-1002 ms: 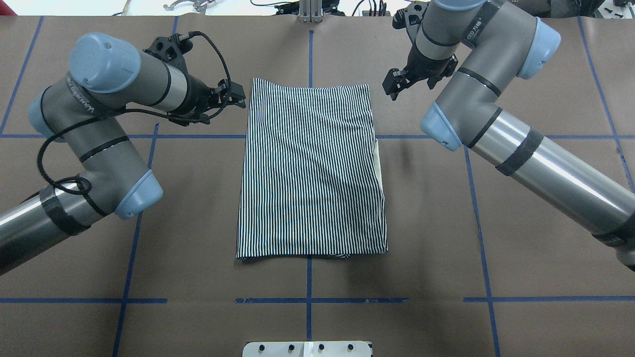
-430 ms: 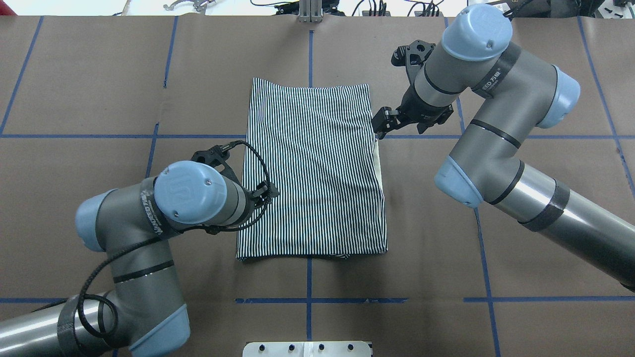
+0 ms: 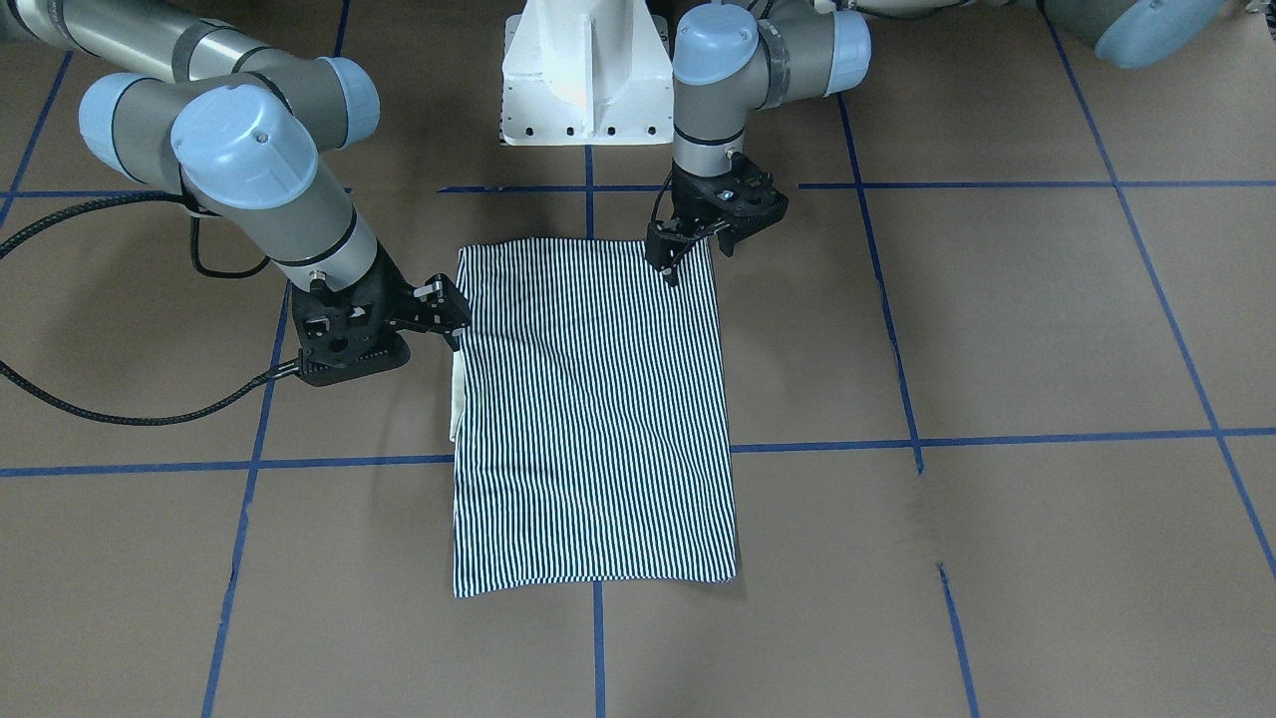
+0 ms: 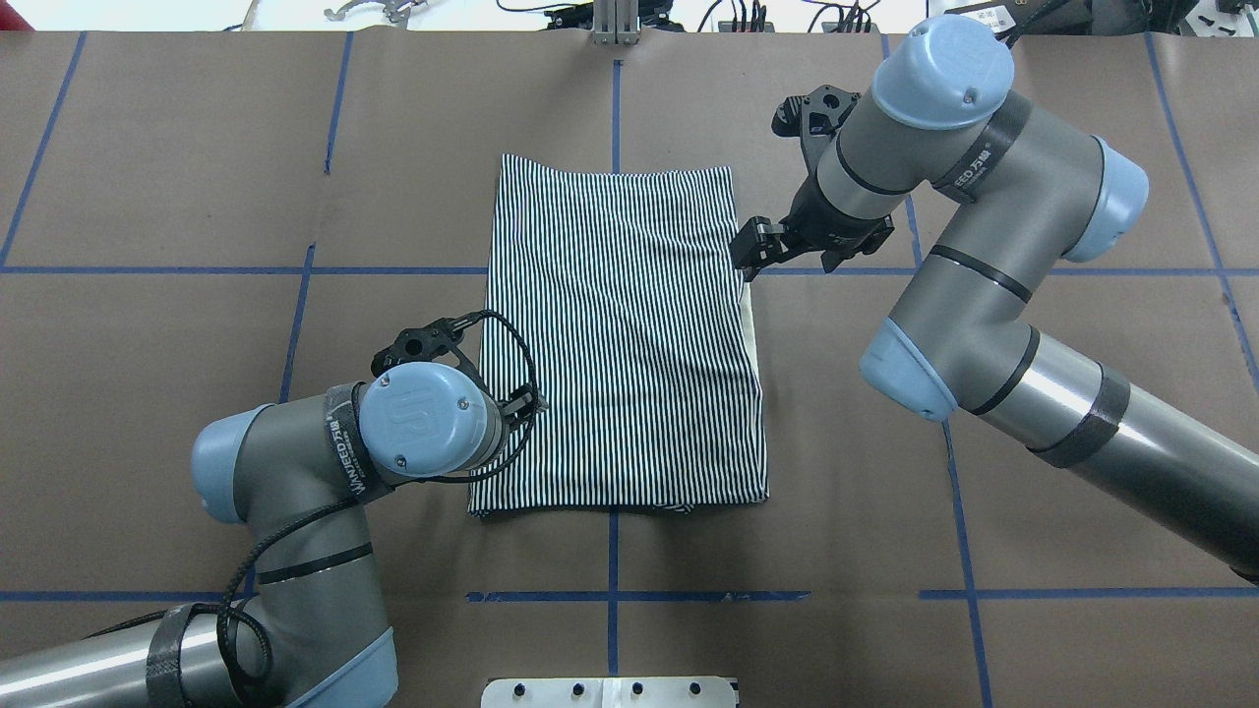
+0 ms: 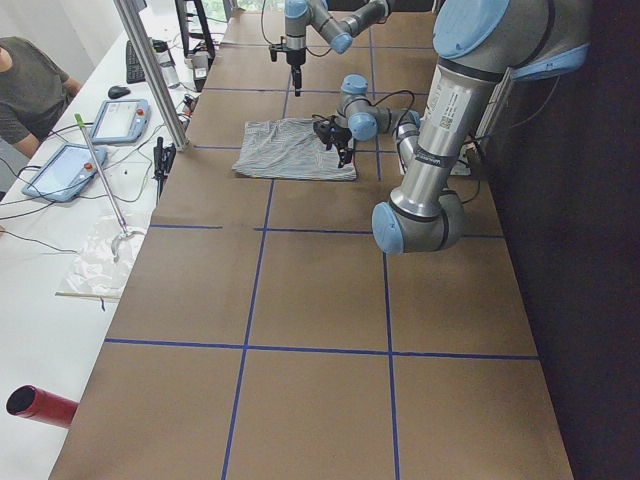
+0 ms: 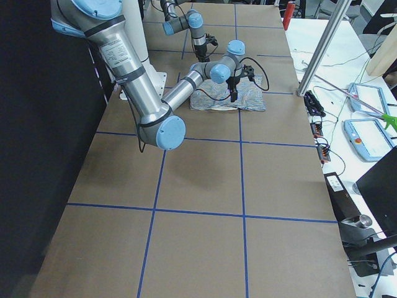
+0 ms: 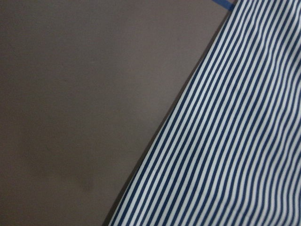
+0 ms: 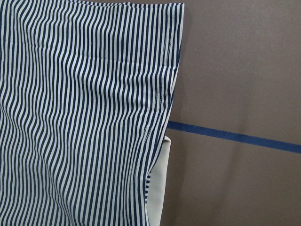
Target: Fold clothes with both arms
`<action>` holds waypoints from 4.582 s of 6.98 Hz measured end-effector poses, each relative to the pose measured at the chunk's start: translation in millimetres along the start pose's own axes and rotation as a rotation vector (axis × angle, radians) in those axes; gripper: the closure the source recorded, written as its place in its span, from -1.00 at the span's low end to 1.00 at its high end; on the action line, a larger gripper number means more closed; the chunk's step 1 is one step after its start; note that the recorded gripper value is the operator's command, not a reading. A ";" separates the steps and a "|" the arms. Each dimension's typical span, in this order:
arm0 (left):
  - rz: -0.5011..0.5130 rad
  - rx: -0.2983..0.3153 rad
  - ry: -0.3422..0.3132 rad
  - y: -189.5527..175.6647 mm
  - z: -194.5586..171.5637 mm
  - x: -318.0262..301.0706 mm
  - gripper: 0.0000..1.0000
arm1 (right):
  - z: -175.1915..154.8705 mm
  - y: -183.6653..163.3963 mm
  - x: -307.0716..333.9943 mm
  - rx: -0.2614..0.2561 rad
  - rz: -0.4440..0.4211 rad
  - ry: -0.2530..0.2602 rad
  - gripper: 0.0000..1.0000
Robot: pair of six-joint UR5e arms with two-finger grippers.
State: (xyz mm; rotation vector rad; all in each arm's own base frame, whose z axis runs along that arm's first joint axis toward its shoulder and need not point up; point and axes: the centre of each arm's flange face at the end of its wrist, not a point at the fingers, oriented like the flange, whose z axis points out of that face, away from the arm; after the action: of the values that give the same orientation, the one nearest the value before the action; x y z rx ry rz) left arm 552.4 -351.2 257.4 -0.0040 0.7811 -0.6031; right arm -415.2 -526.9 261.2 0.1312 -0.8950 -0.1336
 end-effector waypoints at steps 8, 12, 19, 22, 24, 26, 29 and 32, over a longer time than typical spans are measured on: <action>0.059 -0.045 -0.041 49.4 14.9 -10.7 0.99 | 2.6 0.4 1.9 -0.001 0.013 0.002 -1.00; 0.068 -0.044 -0.032 48.0 10.8 -11.7 1.00 | 4.5 1.0 3.3 -0.003 0.013 0.006 -1.00; 0.296 -0.041 0.012 26.3 -28.4 -28.5 1.00 | 20.2 78.7 -82.8 -0.046 0.393 -0.053 -1.00; 0.299 -0.045 0.014 26.0 -29.3 -27.7 1.00 | 55.1 130.6 -129.4 -0.039 0.816 -0.014 -1.00; 0.299 -0.045 0.011 25.5 -28.1 -28.5 1.00 | 82.6 167.7 -149.4 -0.004 0.956 0.043 -1.00; 0.298 -0.047 0.017 27.3 -30.1 -26.6 1.00 | 103.2 185.6 -156.7 0.042 0.963 0.103 -1.00; 0.298 -0.048 0.021 28.3 -31.7 -25.0 1.00 | 126.5 192.2 -154.1 0.048 0.957 0.148 -1.00; 0.298 -0.050 0.024 29.6 -32.9 -23.6 1.00 | 137.1 191.9 -150.6 0.050 0.955 0.172 0.27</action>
State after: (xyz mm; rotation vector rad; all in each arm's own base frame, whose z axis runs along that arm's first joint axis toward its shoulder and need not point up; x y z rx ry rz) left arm 532.7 -307.4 242.9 0.0728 0.8020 -0.3013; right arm -603.9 -320.4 263.0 -0.2423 -0.7110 0.7781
